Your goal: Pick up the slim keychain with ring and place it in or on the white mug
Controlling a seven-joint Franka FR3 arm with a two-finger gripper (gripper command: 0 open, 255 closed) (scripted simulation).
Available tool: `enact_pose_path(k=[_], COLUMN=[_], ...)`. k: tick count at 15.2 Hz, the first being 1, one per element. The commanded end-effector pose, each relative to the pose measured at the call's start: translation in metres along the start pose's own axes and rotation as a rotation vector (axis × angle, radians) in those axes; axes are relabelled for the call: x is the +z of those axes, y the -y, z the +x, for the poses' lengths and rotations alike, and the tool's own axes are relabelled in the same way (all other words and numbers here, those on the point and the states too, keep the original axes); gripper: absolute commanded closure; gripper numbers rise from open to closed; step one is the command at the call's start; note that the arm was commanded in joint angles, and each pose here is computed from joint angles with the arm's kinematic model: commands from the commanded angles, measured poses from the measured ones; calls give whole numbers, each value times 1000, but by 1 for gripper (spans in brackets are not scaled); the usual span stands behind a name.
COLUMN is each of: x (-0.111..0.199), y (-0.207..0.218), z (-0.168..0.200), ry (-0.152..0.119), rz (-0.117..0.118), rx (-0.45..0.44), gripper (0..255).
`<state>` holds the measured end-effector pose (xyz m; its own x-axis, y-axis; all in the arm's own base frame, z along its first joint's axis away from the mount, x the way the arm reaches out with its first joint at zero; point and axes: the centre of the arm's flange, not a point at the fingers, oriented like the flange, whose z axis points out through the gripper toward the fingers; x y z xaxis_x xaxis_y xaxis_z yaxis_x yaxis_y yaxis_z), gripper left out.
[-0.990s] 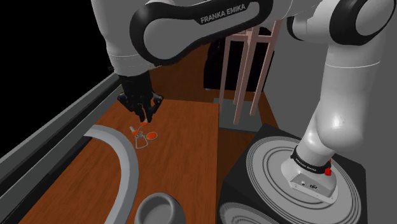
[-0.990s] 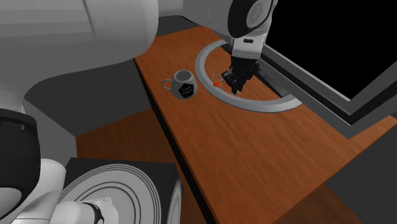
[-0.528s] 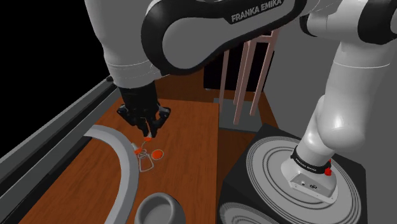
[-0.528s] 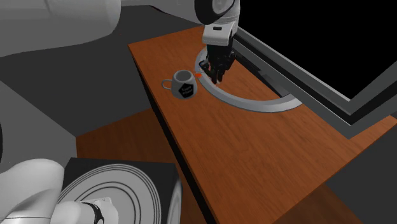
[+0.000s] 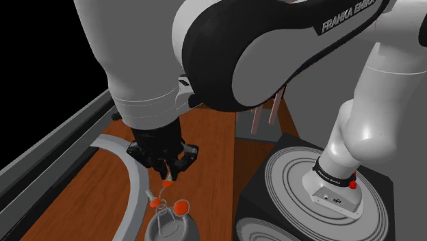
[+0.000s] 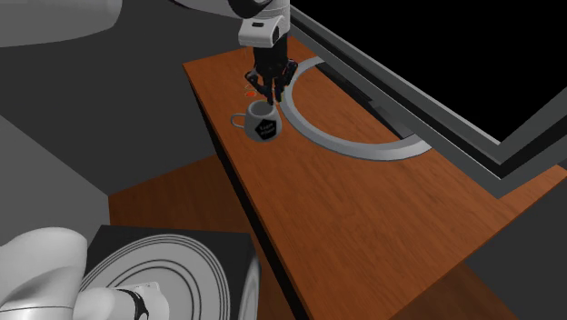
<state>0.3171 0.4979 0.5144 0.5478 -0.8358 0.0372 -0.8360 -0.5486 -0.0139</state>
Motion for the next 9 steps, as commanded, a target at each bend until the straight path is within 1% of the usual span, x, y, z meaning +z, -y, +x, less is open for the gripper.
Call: enact_pose_path(k=[1, 3, 9], x=[-2, -4, 27], y=[-12, -24, -24], z=[-22, -44, -45], ry=[0, 0, 0], rz=[0, 0, 0], rx=[2, 2, 2], gripper=[255, 255, 255])
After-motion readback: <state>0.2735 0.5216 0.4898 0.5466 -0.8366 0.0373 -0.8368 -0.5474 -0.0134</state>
